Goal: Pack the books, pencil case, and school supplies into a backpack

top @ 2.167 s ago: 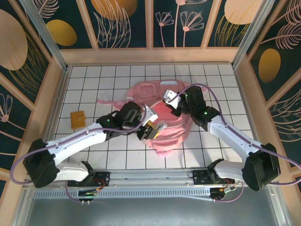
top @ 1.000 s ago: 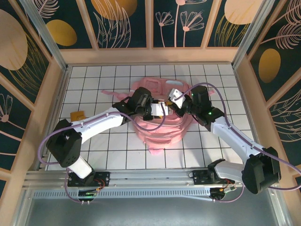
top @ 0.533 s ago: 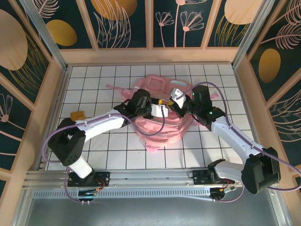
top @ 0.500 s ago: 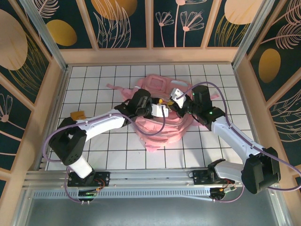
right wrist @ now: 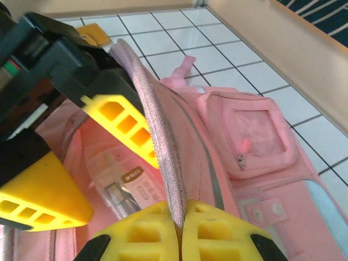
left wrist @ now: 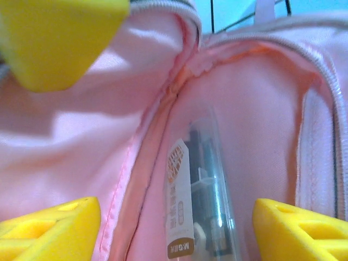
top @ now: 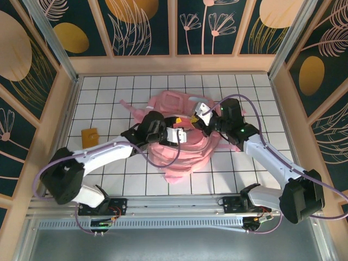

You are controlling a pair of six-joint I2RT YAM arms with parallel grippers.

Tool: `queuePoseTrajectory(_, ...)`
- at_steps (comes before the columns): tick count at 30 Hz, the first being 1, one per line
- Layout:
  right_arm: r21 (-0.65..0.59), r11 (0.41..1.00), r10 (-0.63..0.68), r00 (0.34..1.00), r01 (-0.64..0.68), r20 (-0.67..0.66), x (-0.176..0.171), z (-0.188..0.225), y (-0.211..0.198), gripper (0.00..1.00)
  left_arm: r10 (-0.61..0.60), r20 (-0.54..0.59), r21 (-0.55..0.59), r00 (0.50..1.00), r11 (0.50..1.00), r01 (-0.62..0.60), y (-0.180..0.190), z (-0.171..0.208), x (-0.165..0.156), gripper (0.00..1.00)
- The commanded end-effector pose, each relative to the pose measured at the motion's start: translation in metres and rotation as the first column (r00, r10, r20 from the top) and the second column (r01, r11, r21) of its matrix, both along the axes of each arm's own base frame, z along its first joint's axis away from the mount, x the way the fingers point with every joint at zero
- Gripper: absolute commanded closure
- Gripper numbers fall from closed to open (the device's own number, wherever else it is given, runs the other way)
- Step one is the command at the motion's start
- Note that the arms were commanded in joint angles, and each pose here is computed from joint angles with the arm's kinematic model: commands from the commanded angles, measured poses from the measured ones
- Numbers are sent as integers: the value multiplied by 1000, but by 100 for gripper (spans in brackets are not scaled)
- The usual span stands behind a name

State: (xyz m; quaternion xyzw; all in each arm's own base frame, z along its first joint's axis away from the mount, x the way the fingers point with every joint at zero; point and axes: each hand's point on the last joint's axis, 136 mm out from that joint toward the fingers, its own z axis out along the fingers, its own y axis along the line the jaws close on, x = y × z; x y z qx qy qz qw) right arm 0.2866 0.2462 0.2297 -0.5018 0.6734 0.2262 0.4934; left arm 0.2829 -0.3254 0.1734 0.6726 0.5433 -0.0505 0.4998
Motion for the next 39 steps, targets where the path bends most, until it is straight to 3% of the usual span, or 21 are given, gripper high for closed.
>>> queuePoseTrajectory(1,29,999,-22,996,19,91,11,29,-4,100,247,-47,-155,968,955,-251,40,39,26,30)
queuePoseTrajectory(4,36,999,-9,995,6,96,8,32,-3,100,351,-104,-153,931,919,-364,57,31,34,31)
queuePoseTrajectory(9,21,999,31,994,-33,107,1,29,1,100,294,-246,-288,924,888,-359,53,54,14,33)
queuePoseTrajectory(12,-12,999,44,991,-42,126,0,28,3,100,347,-321,-337,881,828,-449,65,66,18,42)
queuePoseTrajectory(14,-22,999,47,990,-44,130,0,31,5,100,396,-389,-296,832,801,-520,75,62,23,49)
queuePoseTrajectory(16,-22,999,48,990,-46,130,-1,35,7,100,404,-427,-237,809,813,-531,79,48,17,49)
queuePoseTrajectory(19,-28,999,32,992,-29,124,0,35,8,100,367,-492,-266,790,800,-538,83,41,1,46)
queuePoseTrajectory(20,-29,999,24,992,-20,123,1,35,8,100,356,-517,-288,779,784,-549,85,43,-3,46)
queuePoseTrajectory(21,-30,1000,10,993,-6,114,3,35,7,100,375,-544,-315,750,738,-597,93,49,-2,44)
queuePoseTrajectory(23,-43,999,-1,995,6,102,4,34,7,100,447,-635,-321,630,589,-742,120,60,10,32)
queuePoseTrajectory(25,-60,998,-15,995,21,96,6,34,6,100,563,-736,-224,376,322,-920,172,56,28,14)
queuePoseTrajectory(28,-79,995,-55,996,60,72,14,37,4,100,642,-766,-9,-18,-39,-999,249,25,31,1)
queuePoseTrajectory(31,-72,994,-81,995,84,51,17,41,4,100,626,-752,117,-207,-183,-976,286,0,17,1)
queuePoseTrajectory(37,-45,997,-68,996,70,50,12,49,9,100,566,-702,186,-432,-440,-878,380,-20,9,1)
queuePoseTrajectory(39,-39,997,-63,997,66,54,10,52,9,100,536,-685,238,-494,-476,-847,404,-38,15,1)
